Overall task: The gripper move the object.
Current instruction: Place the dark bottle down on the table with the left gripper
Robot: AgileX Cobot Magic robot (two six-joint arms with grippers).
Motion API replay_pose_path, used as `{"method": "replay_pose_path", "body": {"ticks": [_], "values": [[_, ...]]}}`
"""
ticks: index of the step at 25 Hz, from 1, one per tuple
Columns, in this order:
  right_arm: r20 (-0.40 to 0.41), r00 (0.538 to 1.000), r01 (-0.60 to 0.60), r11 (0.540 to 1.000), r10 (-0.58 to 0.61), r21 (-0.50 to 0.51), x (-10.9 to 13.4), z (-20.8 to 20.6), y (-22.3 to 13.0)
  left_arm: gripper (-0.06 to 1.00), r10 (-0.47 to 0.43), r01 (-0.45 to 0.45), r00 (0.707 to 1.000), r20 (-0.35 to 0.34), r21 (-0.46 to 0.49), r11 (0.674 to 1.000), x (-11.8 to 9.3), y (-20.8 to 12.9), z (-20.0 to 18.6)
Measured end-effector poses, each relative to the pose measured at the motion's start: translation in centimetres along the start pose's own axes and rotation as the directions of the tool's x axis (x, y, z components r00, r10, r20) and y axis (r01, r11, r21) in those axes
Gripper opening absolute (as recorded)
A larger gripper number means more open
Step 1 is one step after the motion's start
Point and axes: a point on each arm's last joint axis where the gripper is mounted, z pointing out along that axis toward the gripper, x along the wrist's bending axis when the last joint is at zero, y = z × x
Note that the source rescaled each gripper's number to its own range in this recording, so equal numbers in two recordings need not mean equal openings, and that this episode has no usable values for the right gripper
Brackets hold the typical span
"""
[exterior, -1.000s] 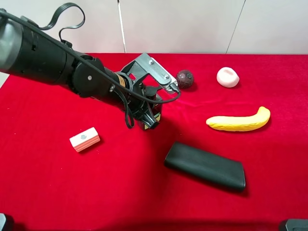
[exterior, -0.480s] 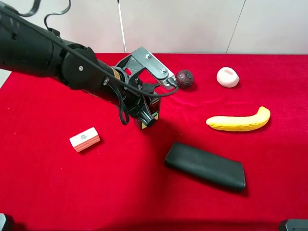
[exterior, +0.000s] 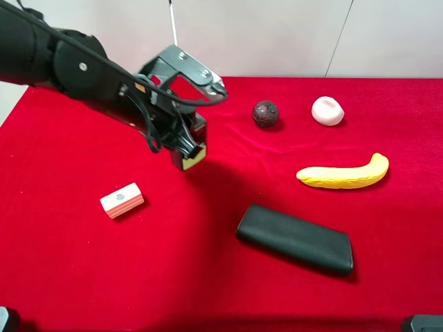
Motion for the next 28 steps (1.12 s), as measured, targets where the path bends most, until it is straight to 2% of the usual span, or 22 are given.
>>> {"method": "replay_pose_path", "body": {"ticks": [19,28], "values": [[-0.003,1.0,-0.002,1.0,0.002,0.0,0.0,0.0,0.0,0.0,-0.106,0.108,0.981,-0.165,0.0,0.994,7.7,-1.9,-1.2],[-0.003,1.0,-0.002,1.0,0.002,0.001,0.0,0.0,0.0,0.0,-0.135,0.116,0.962,-0.238,-0.092,0.989,9.9,-1.7,-1.7]]}}
